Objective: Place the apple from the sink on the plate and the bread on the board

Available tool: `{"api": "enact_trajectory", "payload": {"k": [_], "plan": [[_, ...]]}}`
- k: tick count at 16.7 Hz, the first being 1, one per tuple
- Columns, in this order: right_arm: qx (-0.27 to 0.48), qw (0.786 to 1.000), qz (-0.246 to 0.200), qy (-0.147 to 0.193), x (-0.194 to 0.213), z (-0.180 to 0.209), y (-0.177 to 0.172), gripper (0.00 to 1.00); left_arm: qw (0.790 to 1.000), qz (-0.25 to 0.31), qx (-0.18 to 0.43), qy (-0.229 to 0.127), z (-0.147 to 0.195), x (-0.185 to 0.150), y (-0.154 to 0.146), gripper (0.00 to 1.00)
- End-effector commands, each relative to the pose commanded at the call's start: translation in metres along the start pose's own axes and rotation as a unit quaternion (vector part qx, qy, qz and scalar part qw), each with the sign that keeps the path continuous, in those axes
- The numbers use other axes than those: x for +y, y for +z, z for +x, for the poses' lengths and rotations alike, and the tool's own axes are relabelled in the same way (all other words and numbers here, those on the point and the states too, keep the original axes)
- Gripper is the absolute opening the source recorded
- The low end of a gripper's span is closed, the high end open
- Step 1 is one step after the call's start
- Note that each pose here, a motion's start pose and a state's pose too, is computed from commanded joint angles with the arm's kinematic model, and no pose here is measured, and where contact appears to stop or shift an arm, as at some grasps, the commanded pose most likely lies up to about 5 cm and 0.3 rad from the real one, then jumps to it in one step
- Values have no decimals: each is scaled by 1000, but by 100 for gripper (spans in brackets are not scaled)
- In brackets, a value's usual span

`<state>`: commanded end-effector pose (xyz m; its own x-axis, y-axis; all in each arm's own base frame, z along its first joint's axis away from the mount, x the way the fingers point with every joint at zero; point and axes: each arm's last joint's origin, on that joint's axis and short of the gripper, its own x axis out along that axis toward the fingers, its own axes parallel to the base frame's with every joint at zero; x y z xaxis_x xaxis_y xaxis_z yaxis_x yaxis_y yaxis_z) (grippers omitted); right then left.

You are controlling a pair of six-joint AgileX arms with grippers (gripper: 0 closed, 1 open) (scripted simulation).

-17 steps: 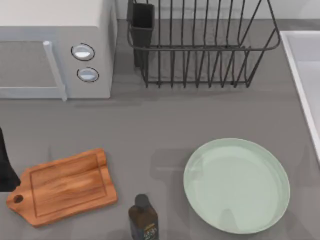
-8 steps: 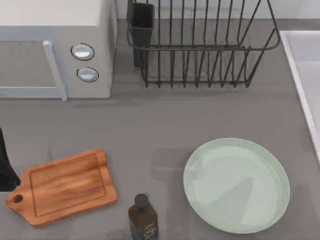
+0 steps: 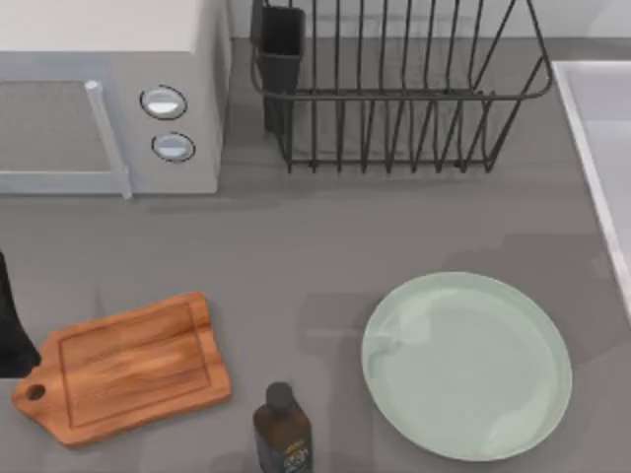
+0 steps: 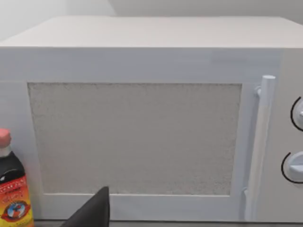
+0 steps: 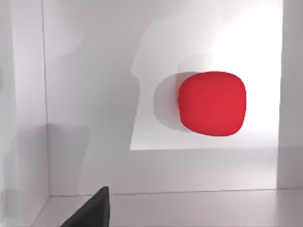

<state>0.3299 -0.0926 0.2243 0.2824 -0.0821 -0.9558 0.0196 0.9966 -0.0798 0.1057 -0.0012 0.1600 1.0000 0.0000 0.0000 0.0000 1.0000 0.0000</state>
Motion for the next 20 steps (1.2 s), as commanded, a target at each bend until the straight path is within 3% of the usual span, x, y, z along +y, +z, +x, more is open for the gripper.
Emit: {"api": "enact_trajectory", "payload": {"k": [3,7,15,20], "plan": [[82,996,0,21,-19,44,22,100,1000,0,0,0,0,0,0,100],[138,990,1,38,-34,78,32,100,1000,0,0,0,0,0,0,100],[144,989,-1,41,-33,87,32,100,1000,0,0,0,0,0,0,100],[140,989,0,39,-31,153,20,100,1000,0,0,0,0,0,0,100]]}}
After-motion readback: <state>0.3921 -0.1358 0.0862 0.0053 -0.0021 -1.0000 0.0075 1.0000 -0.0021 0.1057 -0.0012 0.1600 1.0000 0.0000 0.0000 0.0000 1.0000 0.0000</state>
